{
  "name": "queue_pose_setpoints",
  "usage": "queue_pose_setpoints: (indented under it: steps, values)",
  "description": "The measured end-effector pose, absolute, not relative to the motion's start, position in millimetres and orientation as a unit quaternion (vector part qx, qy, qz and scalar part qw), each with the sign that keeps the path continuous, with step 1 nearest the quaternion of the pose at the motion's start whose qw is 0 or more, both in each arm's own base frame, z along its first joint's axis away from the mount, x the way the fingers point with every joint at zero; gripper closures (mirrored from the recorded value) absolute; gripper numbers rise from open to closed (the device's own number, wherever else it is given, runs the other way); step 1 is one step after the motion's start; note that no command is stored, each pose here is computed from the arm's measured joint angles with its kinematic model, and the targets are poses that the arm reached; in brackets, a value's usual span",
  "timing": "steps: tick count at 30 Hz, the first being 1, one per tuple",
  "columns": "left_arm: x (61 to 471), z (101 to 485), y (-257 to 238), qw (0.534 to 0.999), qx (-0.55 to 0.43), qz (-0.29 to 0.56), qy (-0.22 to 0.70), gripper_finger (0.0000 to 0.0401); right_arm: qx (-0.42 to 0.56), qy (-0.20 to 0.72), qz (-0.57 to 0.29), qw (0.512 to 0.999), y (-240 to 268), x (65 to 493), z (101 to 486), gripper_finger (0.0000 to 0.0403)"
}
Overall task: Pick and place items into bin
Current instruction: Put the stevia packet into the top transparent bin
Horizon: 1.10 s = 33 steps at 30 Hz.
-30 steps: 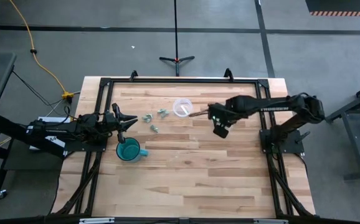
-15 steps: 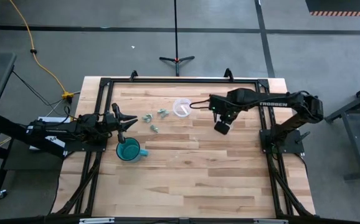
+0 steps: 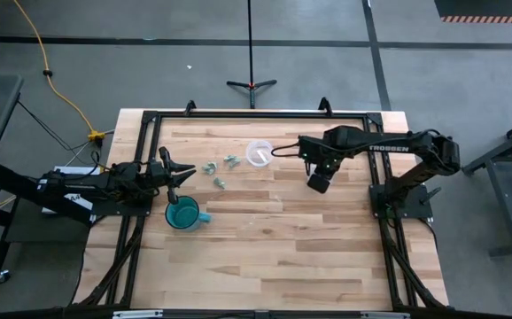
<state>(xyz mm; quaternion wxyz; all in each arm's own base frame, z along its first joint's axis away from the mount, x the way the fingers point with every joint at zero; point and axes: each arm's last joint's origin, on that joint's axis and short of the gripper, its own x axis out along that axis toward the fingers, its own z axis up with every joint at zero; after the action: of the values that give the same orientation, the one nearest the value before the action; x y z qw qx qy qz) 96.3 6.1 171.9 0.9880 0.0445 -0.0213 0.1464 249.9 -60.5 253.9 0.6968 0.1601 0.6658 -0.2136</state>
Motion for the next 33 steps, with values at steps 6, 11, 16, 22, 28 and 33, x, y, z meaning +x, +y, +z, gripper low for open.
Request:
queue_pose_setpoints:
  steps: [6,11,16,22,28,33]
  values:
    - [96,172,6,0.988,0.044,0.146,-0.021,0.0302,0.107,0.603,-0.202,0.764,-61,268,257,0.0303]
    - [96,172,6,0.988,0.044,0.146,-0.021,0.0302,0.016,0.445,-0.081,0.891,-42,291,265,0.0301]
    - [96,172,6,0.988,0.044,0.146,-0.021,0.0302,0.018,0.324,-0.058,0.944,-39,251,255,0.0326]
    - [96,172,6,0.988,0.042,0.146,-0.022,0.0302,0.060,0.194,-0.101,0.974,-30,177,227,0.0358]
    - [96,172,6,0.988,0.041,0.146,-0.022,0.0302,0.048,0.097,-0.060,0.992,-11,129,219,0.0379]
    - [96,172,6,0.988,0.049,0.146,-0.021,0.0302,0.029,0.050,-0.125,0.990,-8,108,193,0.0386]
